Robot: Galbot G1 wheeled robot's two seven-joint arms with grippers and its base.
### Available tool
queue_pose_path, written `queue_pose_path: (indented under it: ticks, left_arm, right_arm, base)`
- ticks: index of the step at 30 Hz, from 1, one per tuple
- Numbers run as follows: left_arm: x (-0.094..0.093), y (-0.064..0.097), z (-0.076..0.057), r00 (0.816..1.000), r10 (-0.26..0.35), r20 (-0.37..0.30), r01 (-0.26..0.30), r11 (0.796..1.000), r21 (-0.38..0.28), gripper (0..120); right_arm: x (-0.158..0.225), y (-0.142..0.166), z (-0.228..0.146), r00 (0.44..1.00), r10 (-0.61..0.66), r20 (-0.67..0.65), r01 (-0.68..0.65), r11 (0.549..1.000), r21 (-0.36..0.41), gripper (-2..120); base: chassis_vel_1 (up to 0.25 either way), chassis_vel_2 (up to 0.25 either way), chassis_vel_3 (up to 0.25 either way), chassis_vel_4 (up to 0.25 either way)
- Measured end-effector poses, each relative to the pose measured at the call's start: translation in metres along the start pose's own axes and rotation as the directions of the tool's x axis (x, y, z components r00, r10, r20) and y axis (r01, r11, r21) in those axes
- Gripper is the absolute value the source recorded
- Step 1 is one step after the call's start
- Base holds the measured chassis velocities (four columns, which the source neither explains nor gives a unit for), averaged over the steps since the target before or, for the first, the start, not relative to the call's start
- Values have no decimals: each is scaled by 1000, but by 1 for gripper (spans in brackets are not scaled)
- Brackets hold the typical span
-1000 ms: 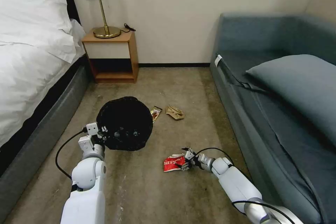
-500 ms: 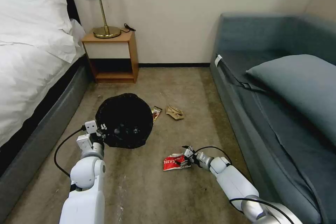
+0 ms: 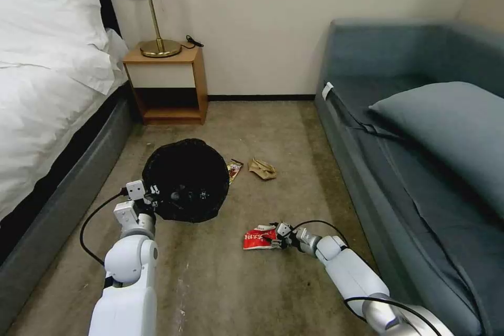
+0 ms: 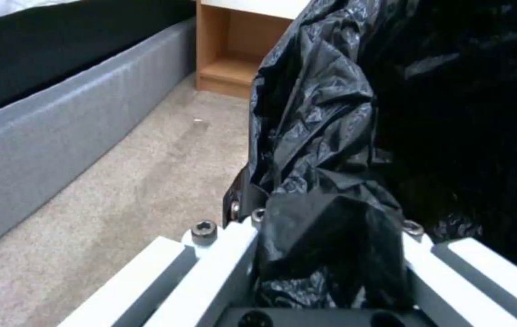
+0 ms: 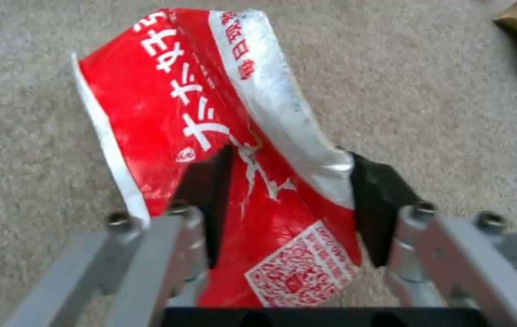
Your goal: Pick up the trash bin, then pick up the garbage on the floor and place it into the trash bin.
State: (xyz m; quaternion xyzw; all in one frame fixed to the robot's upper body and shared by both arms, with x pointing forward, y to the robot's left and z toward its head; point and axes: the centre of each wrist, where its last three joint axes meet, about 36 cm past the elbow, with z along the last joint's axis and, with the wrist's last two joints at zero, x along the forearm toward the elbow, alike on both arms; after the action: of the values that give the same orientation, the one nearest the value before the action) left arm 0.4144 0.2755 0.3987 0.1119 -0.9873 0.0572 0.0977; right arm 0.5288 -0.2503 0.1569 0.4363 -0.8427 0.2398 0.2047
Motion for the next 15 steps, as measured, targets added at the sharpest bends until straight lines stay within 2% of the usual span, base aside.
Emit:
queue_pose_path:
  ticks: [1, 3, 4, 11, 15]
  left_arm:
    - [0, 0, 0, 1000, 0, 0, 0, 1000, 0, 1]
    - [-1, 0, 0, 1000, 0, -1, 0, 1000, 1, 1]
    - [-1, 0, 0, 1000, 0, -1, 0, 1000, 1, 1]
    - [-2, 0, 1, 1000, 0, -3, 0, 1000, 1, 1]
    - [-2, 0, 0, 1000, -1, -3, 1, 1000, 1, 1]
  right_arm:
    - [0, 0, 0, 1000, 0, 0, 0, 1000, 0, 40]
    - [0, 0, 0, 1000, 1, 1, -1, 1000, 0, 28]
    - [0, 0, 0, 1000, 1, 1, -1, 1000, 0, 28]
    - [0, 2, 1, 1000, 1, -1, -1, 1000, -3, 1]
    - [1, 0, 1, 1000, 6, 3, -6, 1000, -2, 0]
  base:
    - [0, 0, 0, 0]
    - [0, 0, 0, 0]
    - [0, 0, 0, 0]
    - [0, 0, 0, 0]
    - [0, 0, 0, 0]
